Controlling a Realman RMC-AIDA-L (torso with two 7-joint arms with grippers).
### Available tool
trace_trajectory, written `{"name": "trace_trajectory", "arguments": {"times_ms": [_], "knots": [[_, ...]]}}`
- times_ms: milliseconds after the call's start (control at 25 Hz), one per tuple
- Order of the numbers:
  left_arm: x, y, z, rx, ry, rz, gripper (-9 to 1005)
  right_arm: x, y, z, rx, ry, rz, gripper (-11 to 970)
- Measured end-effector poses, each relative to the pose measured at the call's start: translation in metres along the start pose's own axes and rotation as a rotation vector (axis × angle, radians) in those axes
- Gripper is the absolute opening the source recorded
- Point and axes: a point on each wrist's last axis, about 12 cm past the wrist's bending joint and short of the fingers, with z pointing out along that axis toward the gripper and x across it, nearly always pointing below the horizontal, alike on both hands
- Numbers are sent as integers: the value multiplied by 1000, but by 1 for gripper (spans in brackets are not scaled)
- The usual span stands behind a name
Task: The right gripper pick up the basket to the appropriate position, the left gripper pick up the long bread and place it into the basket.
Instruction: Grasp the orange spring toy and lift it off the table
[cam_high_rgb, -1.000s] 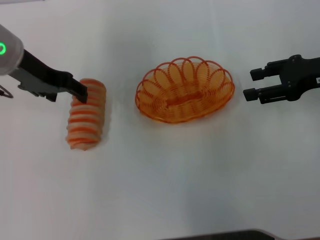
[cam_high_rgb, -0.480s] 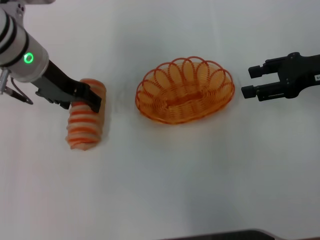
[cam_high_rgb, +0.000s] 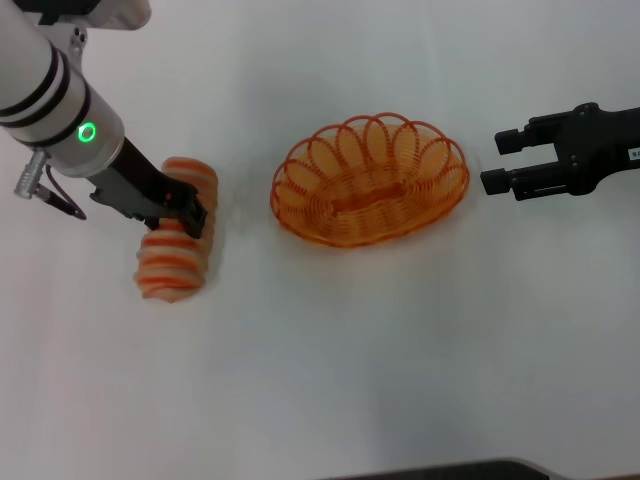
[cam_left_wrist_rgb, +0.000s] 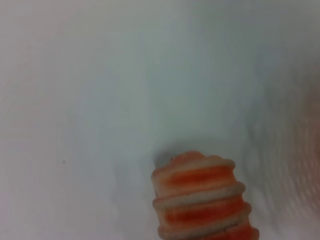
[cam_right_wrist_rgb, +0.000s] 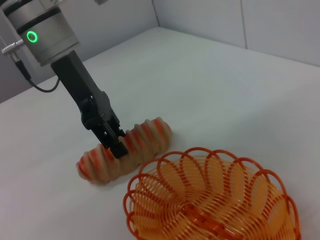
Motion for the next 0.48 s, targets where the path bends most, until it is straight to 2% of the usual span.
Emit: {"name": "trace_trajectory", "arguments": {"times_ms": [80,320,480], "knots": [[-1,0,0,2,-4,6,467,1,0,0,1,0,1,719],[0,4,-3,6,-13,19,416,2,-1,-2,9,-7,7,719],[-1,8,-11,7,-38,55,396,2,-1,-2,12,-9,7,719]]}}
